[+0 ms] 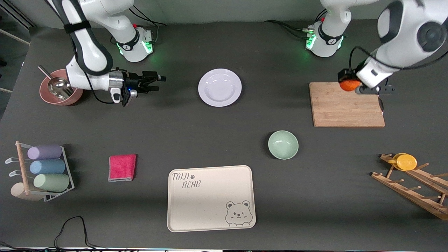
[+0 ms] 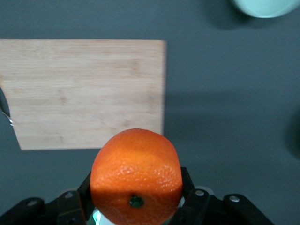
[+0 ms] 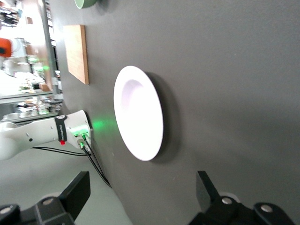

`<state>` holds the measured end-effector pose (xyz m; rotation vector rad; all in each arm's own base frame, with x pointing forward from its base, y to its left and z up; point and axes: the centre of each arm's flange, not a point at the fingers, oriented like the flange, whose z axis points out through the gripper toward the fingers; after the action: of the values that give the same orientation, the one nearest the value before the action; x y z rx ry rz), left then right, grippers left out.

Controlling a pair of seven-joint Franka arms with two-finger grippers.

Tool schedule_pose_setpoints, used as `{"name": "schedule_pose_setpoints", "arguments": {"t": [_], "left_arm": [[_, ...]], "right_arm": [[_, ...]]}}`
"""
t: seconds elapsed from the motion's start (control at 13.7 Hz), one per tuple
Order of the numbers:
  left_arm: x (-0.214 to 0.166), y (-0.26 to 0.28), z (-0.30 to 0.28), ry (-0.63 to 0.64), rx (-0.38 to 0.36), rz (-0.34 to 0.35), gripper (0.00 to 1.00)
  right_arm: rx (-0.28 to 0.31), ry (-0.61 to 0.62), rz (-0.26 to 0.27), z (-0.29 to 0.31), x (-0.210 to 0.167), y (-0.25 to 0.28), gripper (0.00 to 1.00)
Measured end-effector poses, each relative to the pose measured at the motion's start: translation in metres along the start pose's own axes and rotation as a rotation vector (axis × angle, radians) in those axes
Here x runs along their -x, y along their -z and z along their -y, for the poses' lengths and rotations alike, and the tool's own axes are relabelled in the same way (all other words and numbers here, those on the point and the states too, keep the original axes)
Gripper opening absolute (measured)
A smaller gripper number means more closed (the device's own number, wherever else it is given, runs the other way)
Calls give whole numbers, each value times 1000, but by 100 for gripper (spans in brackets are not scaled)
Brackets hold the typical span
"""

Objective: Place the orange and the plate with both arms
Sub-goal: 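Lift the orange and carry it toward the white plate with the left gripper, then lower the orange onto the white plate with the left gripper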

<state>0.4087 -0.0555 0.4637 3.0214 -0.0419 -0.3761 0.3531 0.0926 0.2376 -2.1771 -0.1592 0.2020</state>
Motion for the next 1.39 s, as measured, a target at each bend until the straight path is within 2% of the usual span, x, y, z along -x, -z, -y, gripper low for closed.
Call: {"name": "schedule_pose_setpoints", "arguments": {"t": [0.22, 0.44, 0.73, 0.95, 1.17, 1.39], "left_arm": [[20, 49, -60, 12, 49, -4, 71], [54, 46, -168, 121, 96, -11, 71], [110, 7, -302, 198, 85, -144, 71], [129, -26, -352, 232, 103, -182, 71], [127, -62, -383, 243, 138, -168, 71], [127, -107, -406, 249, 98, -202, 71]], "right_arm": [[-59, 21, -48, -30, 3, -24, 100], [-87, 50, -84, -49, 6, -39, 100], [-153, 71, -122, -76, 16, -51, 100], [-159, 67, -128, -95, 24, -59, 100], [-155, 43, -119, -103, 27, -63, 100], [-173, -7, -103, -101, 29, -67, 100]]}}
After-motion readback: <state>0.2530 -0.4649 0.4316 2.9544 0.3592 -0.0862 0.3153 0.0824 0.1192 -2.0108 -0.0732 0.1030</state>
